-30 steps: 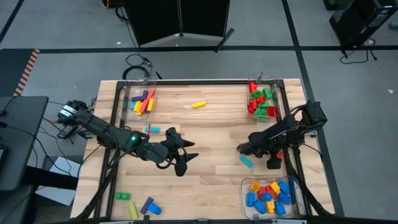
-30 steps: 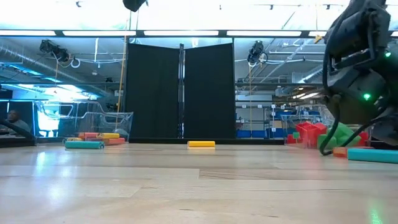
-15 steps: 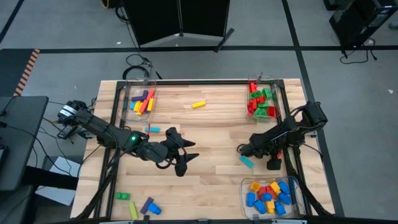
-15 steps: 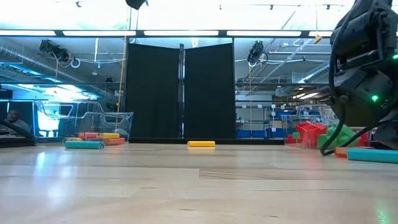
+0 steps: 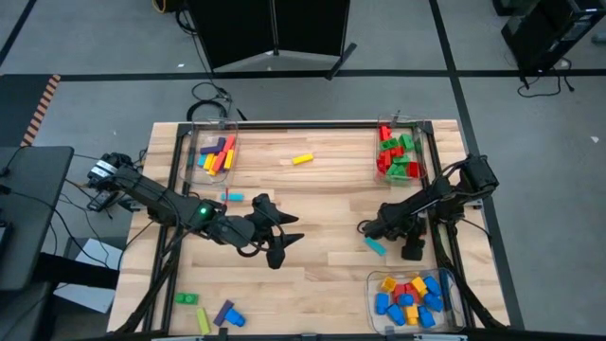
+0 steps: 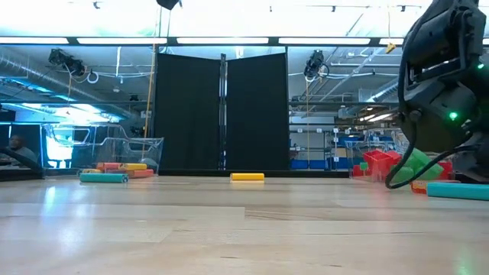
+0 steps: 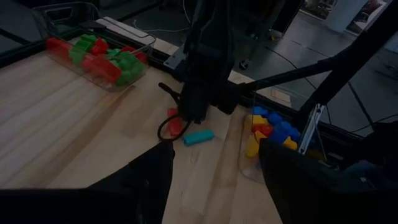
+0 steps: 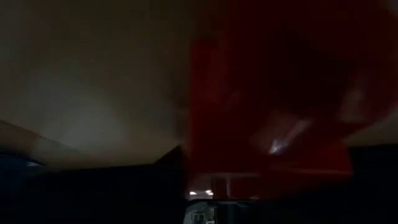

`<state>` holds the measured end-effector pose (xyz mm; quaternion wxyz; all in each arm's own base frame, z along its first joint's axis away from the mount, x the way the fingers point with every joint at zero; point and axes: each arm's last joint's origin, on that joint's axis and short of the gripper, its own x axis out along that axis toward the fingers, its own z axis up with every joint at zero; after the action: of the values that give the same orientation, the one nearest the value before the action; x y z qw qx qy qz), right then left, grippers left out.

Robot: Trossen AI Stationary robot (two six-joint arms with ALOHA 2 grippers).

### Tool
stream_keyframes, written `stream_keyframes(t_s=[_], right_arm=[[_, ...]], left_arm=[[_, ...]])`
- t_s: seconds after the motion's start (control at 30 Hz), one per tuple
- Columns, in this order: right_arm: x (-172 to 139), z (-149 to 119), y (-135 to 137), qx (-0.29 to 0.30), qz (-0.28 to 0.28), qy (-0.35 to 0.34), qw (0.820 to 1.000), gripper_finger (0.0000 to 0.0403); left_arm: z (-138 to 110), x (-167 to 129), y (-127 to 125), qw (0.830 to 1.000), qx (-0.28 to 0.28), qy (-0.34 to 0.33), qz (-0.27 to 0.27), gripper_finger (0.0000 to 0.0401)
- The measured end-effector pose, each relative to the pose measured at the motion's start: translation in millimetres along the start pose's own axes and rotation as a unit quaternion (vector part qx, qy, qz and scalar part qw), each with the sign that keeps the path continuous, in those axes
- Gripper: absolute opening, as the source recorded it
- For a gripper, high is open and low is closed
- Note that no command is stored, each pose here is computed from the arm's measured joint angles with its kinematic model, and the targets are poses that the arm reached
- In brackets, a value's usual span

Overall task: Sort blocks by size
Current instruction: Put the red 1 stud game piece into the bottom transparent bin

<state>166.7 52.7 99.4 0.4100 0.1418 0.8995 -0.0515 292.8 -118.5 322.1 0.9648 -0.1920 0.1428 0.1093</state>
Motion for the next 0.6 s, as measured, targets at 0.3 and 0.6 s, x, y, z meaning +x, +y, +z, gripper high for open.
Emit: stream_keyframes(t_s=[0.3,0.6], right_arm=[[-14.3,0.6,6.5,0.005,0.005,0.000,1.000,0.0120],[-35.4,-0.3,14.7,0.002,0.006,-0.002,1.000,0.0267]], left_arm=[[0.1,0.0,-0.6,1.000,-0.001,0.003,-0.008,0.0243],[0.0,-0.1,-2.1,1.000,-0.002,0.013,-0.029,0.0243]])
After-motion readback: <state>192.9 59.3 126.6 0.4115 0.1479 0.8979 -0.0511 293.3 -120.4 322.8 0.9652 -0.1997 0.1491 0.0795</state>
